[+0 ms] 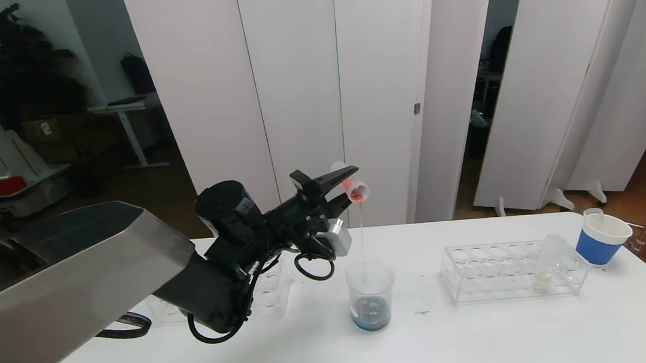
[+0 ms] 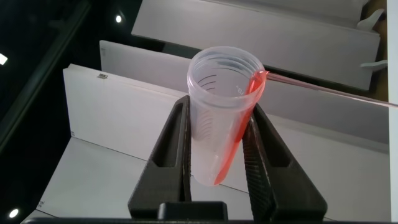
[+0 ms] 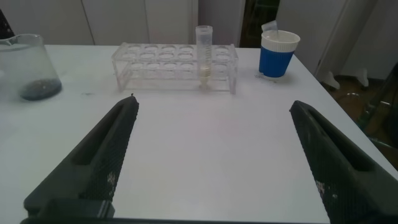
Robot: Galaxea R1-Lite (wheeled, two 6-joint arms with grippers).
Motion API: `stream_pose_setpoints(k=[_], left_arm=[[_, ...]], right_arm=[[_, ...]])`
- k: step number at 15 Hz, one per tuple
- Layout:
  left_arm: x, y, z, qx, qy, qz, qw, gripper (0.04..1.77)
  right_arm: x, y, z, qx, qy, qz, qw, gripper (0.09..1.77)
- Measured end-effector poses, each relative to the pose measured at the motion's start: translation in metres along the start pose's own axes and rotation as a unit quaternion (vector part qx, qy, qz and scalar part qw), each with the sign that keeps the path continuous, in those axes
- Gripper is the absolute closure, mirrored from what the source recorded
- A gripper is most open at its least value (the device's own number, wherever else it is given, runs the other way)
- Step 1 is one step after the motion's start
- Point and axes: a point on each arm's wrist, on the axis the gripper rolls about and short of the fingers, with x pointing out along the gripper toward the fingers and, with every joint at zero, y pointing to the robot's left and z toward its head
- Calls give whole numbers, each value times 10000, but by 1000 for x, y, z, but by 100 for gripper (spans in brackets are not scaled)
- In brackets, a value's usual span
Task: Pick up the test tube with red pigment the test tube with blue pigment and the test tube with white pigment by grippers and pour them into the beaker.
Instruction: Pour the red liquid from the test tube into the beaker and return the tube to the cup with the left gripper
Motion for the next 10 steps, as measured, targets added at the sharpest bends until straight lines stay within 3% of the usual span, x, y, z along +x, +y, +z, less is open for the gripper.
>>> stream_pose_setpoints(k=[10], left_arm=[[0,4,2,22,-30,37,10000,124]], right_arm=[[0,0,0,0,0,-3,10000,11]])
